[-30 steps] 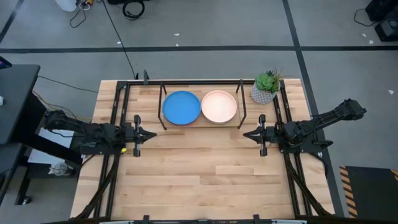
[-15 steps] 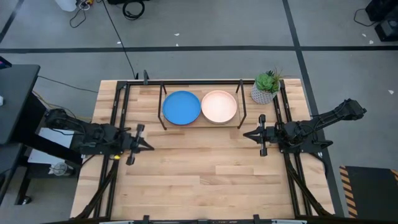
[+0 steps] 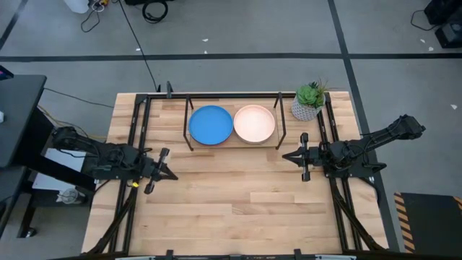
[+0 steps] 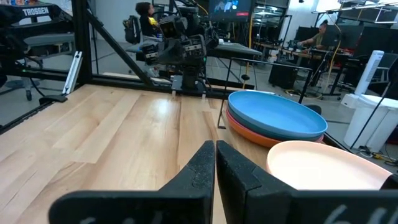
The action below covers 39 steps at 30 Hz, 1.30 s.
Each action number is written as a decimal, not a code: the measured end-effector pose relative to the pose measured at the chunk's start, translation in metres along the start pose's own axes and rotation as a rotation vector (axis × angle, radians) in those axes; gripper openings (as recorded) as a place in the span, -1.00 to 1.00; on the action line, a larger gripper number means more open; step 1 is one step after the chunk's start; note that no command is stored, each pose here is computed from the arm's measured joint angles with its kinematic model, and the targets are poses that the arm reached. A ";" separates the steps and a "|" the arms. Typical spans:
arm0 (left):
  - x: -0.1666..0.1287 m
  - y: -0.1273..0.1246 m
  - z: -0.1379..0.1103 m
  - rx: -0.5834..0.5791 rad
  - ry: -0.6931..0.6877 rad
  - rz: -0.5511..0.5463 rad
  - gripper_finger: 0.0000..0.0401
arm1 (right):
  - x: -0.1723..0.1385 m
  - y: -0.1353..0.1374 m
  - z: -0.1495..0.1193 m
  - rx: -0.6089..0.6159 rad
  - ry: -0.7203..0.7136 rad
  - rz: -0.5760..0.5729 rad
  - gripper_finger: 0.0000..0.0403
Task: Place and stack plates onto a shelf
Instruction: Return to Home Position
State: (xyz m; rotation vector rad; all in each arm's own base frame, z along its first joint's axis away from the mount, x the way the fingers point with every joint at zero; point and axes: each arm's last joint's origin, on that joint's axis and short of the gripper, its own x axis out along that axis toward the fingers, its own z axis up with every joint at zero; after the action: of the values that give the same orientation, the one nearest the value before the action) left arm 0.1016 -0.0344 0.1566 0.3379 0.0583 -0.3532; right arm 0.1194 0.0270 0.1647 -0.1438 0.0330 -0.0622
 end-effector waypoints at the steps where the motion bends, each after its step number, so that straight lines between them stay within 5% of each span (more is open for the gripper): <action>1: 0.000 0.000 0.000 0.000 -0.004 -0.015 -0.93 | 0.000 0.000 0.000 0.000 0.000 0.000 -0.89; 19: 0.000 0.002 -0.004 -0.170 0.051 0.045 -0.93 | 0.000 0.000 0.000 0.000 0.000 0.000 -0.89; 27: 0.001 0.004 0.002 -0.393 -0.020 0.064 -0.93 | 0.000 0.000 0.000 0.000 0.000 0.000 -0.89; 39: 0.001 0.004 0.002 -0.393 -0.027 0.064 -0.93 | 0.000 0.000 0.000 0.000 0.000 0.000 -0.89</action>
State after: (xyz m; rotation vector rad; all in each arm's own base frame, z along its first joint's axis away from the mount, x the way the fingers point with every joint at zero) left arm 0.1038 -0.0318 0.1599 -0.0537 0.0884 -0.2752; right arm 0.1194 0.0270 0.1647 -0.1437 0.0327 -0.0625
